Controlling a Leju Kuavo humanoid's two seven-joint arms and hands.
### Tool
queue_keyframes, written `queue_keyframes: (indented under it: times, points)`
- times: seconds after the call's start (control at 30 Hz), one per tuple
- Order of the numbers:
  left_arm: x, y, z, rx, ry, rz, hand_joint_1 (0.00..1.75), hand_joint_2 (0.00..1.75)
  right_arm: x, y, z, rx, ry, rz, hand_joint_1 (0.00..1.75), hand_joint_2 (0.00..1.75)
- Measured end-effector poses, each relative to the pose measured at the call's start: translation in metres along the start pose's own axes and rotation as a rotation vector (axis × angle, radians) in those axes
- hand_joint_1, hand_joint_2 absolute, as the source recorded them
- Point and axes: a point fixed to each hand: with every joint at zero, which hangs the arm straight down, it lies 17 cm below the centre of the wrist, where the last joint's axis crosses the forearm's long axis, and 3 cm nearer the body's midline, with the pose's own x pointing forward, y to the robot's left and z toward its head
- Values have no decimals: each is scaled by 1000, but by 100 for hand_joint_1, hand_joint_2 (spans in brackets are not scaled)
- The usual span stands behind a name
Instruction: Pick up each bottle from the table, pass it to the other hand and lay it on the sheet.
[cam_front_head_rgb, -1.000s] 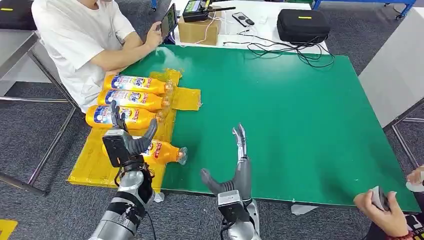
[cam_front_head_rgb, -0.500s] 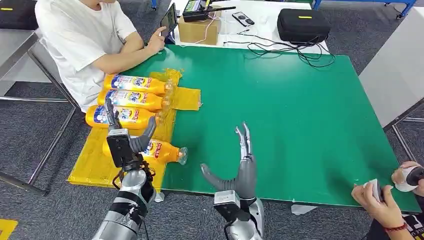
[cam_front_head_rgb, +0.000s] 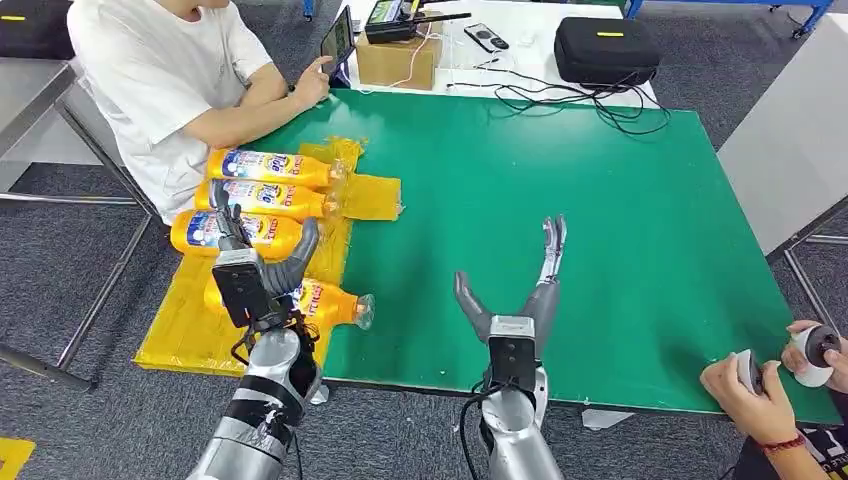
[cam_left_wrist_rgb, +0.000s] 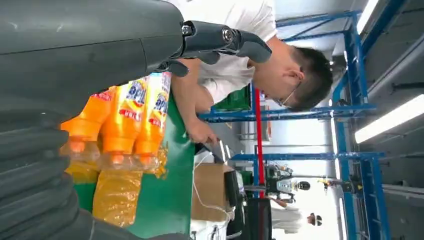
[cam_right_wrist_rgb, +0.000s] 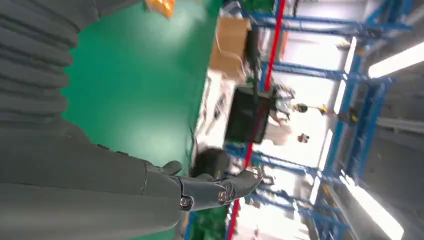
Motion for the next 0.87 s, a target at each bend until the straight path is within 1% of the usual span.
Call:
queue_keyframes:
  times: [0.03,0.07,0.13,0.23,0.27,0.37,0.53,0.57,0.73,0.87]
  points:
    - [1,-1,0,-2,-1,1,0,175,-2,3,2,6,10,-7,0,175]
    - [1,-2,1,-2,1,7,0,175,-8,7,5,7,43,-33,0,175]
    - [2,-2,1,-3,0,10,0,175,-27,18,16,2,153,-115,0,175]
    - [1,3,1,19,16,34,0,175,-36,39,24,40,215,-164,0,175]
    - [1,5,0,26,16,34,0,175,-40,47,28,67,227,-162,0,175]
    - [3,16,-3,37,-12,-6,0,175,-36,59,25,123,186,-116,0,175]
    - [2,26,-7,66,-10,-11,0,175,-40,64,25,143,192,-101,0,175]
    - [0,28,-7,74,-2,-6,0,175,-43,65,27,146,201,-100,0,0]
    - [-10,34,-5,108,48,34,0,175,-43,68,30,172,182,-68,0,0]
    - [-11,33,-3,105,55,41,0,175,-45,68,34,176,188,-64,0,0]
